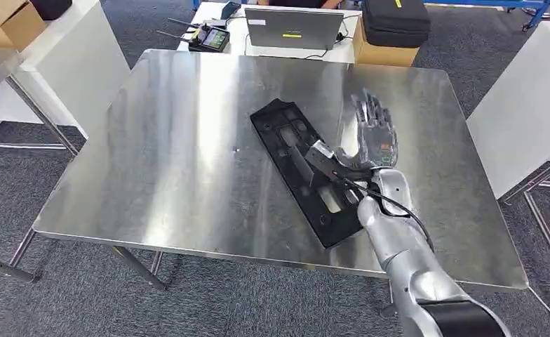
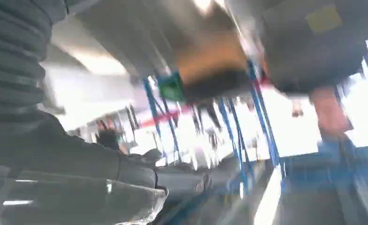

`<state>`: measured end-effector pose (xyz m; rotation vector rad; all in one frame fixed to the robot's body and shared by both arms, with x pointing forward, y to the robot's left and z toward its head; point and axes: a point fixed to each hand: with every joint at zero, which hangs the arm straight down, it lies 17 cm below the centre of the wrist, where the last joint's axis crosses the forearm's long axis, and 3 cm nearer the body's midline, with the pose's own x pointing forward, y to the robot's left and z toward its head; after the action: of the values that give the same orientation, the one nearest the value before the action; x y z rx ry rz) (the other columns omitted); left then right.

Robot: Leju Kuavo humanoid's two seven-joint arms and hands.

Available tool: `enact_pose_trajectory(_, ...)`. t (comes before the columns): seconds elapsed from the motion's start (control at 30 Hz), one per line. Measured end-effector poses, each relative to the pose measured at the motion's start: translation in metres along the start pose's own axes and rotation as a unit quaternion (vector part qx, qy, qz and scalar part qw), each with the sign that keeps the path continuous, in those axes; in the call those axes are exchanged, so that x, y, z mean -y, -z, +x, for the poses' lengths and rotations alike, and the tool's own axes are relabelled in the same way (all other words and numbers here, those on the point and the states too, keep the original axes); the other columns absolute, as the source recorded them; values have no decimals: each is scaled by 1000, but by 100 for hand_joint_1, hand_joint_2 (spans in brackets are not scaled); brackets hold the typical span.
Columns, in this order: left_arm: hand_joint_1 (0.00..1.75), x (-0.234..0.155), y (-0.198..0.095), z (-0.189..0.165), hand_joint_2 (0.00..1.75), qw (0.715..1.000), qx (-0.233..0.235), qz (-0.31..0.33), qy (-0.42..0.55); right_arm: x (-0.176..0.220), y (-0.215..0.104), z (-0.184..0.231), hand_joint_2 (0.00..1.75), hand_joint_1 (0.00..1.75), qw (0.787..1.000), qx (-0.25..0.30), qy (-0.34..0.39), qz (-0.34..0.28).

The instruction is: Take the parts from the cabinet and place them on the table.

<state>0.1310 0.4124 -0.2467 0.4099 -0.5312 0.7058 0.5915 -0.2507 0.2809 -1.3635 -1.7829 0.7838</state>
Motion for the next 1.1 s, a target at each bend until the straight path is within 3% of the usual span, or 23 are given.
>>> enact_pose_trajectory(0.23,0,-1,0,-1,0,1000,1,0,5,99,19,52,175,0,993,39,6,-113)
enact_pose_trajectory(0.57,0,-1,-1,-2,0,1000,0,2,3,171,-5,69,175,0,969,62,67,-229)
enact_pose_trajectory(0.7,0,-5,-2,-1,0,1000,9,17,-21,195,-29,78,175,0,943,101,143,-282)
enact_pose_trajectory(0.87,0,-3,-6,-5,0,998,9,27,-48,191,-63,96,175,0,931,134,194,-280)
enact_pose_trajectory(1.1,0,-6,-11,-22,0,996,-19,52,-74,163,-143,174,175,0,924,226,201,-235)
